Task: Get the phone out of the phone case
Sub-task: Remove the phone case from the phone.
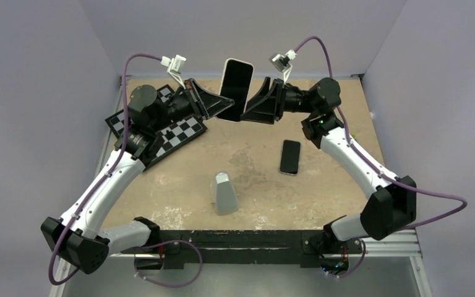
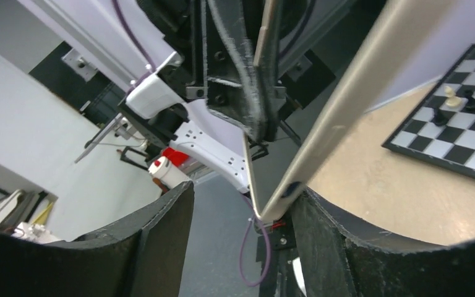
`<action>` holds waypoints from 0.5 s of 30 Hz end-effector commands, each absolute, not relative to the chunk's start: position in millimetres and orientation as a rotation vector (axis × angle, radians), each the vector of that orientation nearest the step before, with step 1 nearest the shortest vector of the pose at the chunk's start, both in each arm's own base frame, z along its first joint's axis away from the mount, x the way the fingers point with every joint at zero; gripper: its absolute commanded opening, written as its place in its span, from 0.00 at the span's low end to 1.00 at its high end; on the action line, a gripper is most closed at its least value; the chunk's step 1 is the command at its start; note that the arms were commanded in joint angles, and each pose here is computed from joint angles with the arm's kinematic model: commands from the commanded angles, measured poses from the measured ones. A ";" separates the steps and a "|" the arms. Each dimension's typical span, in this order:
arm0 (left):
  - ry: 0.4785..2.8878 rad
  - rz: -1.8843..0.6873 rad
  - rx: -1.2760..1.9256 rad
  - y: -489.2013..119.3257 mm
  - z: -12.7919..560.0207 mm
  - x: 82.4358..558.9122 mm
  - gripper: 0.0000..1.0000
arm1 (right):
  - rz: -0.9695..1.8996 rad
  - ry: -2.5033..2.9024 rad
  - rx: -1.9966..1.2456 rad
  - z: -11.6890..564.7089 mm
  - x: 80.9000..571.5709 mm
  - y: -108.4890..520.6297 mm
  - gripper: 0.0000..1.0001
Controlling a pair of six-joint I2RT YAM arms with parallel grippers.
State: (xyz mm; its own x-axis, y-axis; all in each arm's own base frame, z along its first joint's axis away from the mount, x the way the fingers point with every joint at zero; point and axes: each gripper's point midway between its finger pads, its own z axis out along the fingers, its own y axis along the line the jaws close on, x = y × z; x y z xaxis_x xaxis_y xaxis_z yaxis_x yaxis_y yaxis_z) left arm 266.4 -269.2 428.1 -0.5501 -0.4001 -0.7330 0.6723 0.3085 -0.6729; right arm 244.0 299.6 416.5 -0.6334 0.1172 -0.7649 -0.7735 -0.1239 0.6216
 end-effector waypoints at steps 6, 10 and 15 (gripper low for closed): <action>1.423 -1.542 0.175 -264.0 474.9 262.9 0.00 | 1.910 1.368 -0.757 443.0 230.8 319.4 0.32; 1.442 -1.521 0.165 -262.2 472.1 263.5 0.00 | 1.927 1.380 -0.746 437.8 235.6 326.8 0.01; 1.604 -1.393 0.195 -257.5 459.0 268.8 0.63 | 1.876 1.400 -0.803 430.7 234.6 328.1 0.00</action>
State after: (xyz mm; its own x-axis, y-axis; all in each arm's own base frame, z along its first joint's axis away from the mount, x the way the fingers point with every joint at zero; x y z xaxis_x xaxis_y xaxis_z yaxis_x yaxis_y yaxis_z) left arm 273.1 -266.6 436.3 -0.5626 -0.4722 -0.6787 0.6410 0.2693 -0.7187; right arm 247.9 326.6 411.8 -0.6994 0.1258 -0.7035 -0.7129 -0.1925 0.6743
